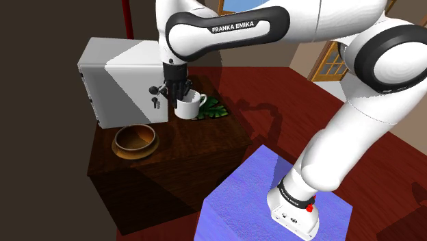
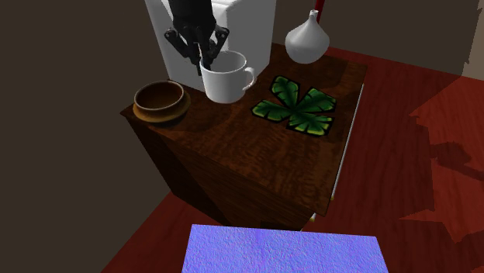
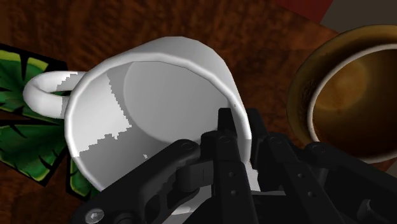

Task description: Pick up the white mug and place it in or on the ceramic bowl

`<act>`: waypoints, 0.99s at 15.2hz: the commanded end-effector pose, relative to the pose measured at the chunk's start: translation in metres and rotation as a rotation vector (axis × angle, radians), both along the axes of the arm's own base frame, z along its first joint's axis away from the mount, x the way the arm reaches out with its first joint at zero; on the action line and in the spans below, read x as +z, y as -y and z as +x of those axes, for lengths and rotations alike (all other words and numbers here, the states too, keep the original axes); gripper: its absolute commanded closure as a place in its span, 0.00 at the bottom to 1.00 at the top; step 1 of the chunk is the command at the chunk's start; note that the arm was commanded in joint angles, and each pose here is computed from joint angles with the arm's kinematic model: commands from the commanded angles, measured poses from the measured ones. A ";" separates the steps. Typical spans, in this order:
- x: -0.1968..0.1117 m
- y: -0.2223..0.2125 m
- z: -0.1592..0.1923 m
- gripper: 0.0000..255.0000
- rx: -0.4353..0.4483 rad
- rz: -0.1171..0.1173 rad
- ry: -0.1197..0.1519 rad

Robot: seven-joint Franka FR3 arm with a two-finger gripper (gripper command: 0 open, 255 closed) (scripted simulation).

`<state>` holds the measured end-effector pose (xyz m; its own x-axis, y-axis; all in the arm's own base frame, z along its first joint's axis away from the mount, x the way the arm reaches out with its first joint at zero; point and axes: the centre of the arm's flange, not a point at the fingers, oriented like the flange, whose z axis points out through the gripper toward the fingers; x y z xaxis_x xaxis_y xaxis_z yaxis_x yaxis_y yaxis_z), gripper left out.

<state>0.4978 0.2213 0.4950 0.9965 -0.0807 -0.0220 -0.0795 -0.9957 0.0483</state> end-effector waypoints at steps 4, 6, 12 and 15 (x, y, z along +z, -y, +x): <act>0.023 0.001 0.000 1.00 0.000 0.000 0.000; 0.026 -0.025 0.006 1.00 0.000 0.000 0.000; 0.035 -0.102 0.021 1.00 0.000 0.000 0.000; 0.039 -0.141 0.028 1.00 0.000 0.000 0.000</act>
